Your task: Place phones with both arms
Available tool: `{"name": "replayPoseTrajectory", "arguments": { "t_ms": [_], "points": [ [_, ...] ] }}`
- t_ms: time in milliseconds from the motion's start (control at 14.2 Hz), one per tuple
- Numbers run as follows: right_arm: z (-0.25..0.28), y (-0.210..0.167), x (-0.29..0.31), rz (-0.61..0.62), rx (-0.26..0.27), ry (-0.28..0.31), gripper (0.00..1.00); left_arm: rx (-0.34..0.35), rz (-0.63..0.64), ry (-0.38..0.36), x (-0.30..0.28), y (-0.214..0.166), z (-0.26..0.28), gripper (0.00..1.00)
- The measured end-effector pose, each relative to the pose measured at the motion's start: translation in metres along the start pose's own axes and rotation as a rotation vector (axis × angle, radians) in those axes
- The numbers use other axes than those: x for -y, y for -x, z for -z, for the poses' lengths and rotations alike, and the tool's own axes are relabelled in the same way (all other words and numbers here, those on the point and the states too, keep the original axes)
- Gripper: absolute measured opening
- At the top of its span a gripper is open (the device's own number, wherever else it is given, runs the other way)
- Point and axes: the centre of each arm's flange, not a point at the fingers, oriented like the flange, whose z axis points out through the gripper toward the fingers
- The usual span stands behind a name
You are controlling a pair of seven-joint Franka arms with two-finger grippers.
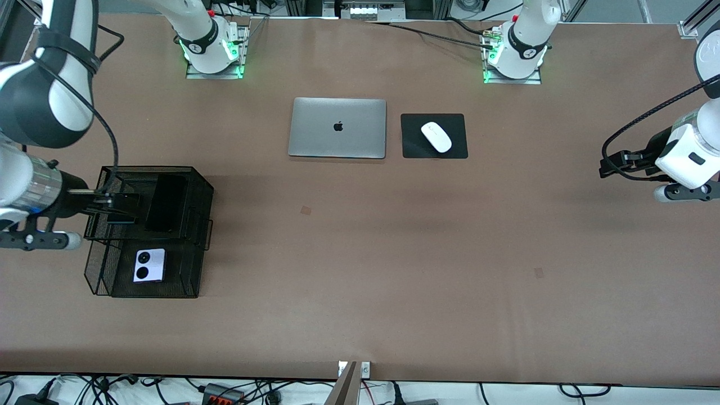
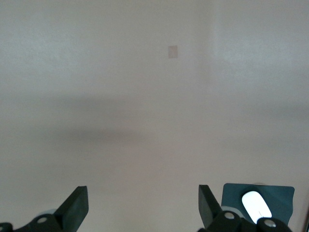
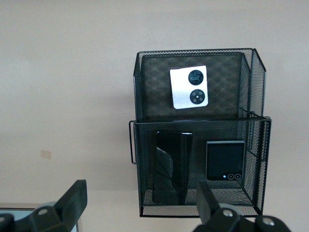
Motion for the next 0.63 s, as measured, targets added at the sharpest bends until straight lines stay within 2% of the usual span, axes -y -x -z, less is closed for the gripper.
{"name": "replayPoseTrajectory", "arguments": {
  "t_ms": [140, 421, 632],
  "points": [
    [0.012, 0.004, -0.006, 0.005, -0.015, -0.025, 1.00, 0.006, -0.002, 0.000, -0.001, 0.001, 0.000, 1.00],
    [0.030, 0.014, -0.022, 0.060, -0.024, 0.026, 1.00, 0.008, -0.008, 0.000, -0.004, 0.001, -0.001, 1.00],
    [0.036, 0.026, -0.040, 0.059, -0.045, 0.001, 1.00, 0.009, -0.029, 0.000, -0.006, 0.001, -0.001, 1.00]
  ]
}}
